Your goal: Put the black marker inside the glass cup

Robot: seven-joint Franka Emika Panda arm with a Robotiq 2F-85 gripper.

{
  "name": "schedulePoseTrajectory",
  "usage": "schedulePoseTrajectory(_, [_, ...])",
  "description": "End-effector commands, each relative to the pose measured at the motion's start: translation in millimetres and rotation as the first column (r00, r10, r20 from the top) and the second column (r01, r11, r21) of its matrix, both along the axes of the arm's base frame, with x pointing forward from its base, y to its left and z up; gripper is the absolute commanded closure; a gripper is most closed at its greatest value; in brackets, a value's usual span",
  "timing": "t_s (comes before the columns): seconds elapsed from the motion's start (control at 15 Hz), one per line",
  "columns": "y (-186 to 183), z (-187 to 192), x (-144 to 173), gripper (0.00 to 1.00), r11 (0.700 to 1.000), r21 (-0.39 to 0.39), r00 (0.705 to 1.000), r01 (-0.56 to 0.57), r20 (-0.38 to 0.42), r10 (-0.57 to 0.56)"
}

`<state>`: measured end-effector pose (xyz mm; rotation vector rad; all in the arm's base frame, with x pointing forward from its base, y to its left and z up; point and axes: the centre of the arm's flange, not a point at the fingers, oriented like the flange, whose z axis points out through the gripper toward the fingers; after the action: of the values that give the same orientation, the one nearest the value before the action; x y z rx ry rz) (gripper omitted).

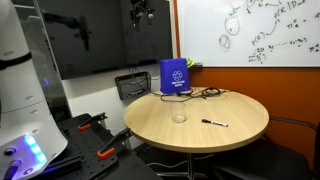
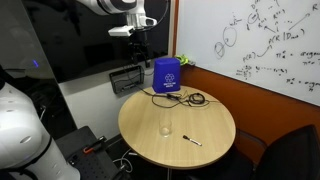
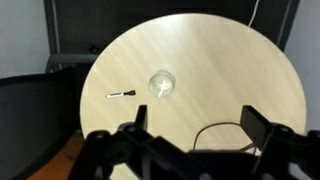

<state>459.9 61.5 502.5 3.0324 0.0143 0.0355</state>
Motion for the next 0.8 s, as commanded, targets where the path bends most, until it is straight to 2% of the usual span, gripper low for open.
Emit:
schedulePoseTrajectory(0.0, [-0.8,-20.2,23.2,0.00,0.983,-0.005,0.980,0.182,0.085,-0.181])
schedulePoseTrajectory(0.2, [-20.0,-66.9,60.2,0.00,0.938,0.033,0.931,0.345,0.112,-0.346])
schedulePoseTrajectory(0.33, [-43.3,-110.4,88.9,0.00,0.891,0.063,0.884,0.449,0.116,-0.454])
schedulePoseTrajectory(0.53, [-88.8,-176.1,120.6,0.00,0.795,0.075,0.787,0.602,0.111,-0.607])
schedulePoseTrajectory(0.73, [-132.1,-227.9,138.2,0.00,0.672,0.073,0.665,0.737,0.104,-0.740])
